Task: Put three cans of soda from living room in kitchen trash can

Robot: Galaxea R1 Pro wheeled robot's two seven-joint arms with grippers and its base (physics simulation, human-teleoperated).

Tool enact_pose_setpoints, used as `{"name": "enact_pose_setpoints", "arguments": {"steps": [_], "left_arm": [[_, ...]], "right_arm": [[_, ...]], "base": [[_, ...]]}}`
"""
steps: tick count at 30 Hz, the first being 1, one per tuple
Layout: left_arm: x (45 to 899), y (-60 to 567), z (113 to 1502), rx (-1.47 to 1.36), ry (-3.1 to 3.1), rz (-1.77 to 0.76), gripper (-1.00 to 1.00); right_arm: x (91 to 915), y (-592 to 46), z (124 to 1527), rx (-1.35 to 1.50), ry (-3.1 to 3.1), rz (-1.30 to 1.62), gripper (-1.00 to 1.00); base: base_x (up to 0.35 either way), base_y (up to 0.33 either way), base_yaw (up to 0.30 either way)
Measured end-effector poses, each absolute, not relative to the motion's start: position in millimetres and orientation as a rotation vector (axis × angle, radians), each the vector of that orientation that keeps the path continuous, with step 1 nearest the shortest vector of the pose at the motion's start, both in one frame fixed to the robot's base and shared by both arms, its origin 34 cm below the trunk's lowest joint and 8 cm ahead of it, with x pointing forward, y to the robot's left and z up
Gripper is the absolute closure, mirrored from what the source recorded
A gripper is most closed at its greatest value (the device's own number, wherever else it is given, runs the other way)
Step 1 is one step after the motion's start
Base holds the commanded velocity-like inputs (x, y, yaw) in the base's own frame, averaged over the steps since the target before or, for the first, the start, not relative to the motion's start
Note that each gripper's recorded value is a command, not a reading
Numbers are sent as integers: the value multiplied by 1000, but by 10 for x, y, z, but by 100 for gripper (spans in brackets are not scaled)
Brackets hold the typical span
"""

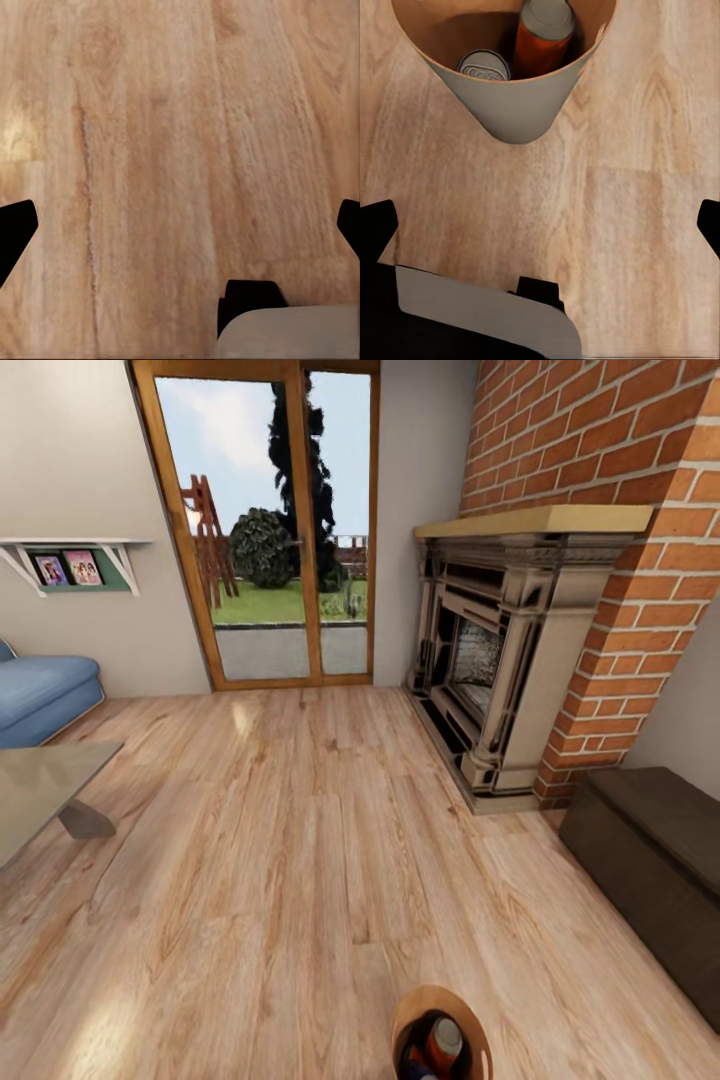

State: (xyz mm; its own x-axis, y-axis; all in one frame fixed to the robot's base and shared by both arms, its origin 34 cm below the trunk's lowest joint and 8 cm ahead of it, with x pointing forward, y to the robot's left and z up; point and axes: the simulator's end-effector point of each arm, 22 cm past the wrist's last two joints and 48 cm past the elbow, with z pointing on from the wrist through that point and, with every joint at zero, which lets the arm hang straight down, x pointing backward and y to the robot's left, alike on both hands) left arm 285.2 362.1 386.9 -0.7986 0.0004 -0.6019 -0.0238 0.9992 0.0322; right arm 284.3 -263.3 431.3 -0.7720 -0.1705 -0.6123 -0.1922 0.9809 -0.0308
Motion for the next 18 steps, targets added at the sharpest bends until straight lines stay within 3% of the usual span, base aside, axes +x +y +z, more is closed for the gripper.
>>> {"name": "enact_pose_setpoints", "arguments": {"steps": [18], "left_arm": [[2124,3513,4140,-35,2606,30,-100]], "right_arm": [[1851,-2687,4270,-105,2658,75,-100]], "base": [[0,0,0]]}}
